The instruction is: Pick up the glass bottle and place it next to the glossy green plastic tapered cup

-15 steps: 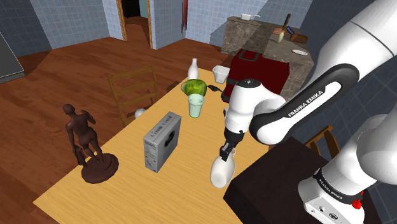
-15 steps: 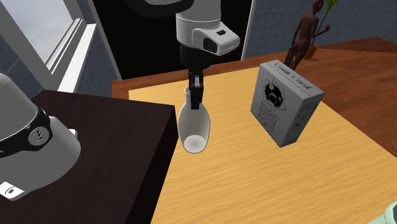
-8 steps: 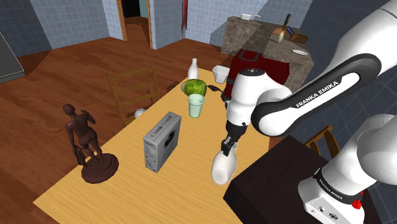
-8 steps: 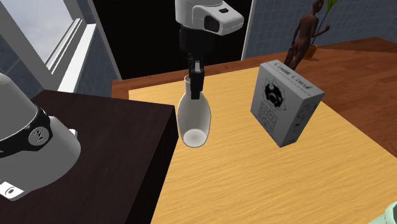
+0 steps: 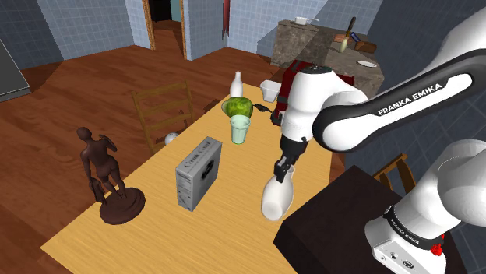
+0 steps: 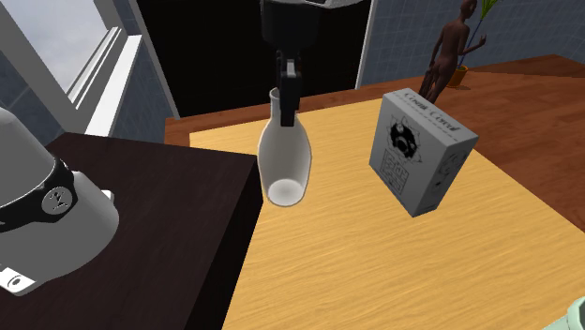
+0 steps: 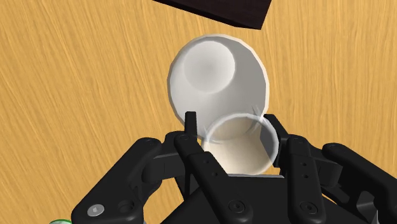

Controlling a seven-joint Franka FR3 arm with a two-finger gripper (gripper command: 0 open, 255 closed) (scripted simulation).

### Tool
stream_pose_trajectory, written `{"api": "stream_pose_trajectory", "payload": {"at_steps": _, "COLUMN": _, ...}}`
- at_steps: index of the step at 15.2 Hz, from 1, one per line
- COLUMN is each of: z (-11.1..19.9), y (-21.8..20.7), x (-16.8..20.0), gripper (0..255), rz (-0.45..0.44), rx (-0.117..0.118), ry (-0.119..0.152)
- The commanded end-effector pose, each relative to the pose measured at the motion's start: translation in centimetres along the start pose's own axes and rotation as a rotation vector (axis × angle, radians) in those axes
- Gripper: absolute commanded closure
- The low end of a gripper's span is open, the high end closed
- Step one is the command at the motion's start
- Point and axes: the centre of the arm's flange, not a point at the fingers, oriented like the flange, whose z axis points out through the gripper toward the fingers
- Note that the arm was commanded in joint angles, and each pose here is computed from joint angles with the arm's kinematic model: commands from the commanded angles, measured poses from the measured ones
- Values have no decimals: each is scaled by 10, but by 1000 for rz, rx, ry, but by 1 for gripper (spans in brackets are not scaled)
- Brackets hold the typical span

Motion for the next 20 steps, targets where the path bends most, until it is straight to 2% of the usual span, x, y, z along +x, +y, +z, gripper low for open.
{"api": "stream_pose_trajectory", "payload": {"at_steps": 1, "z": -10, "y": -1, "x": -1, "gripper": 255, "rz": 0, "rx": 0, "ry": 0}}
{"api": "stream_pose_trajectory", "payload": {"at_steps": 20, "z": -110, "y": -1, "x": -6, "gripper": 255, "rz": 0, "rx": 0, "ry": 0}}
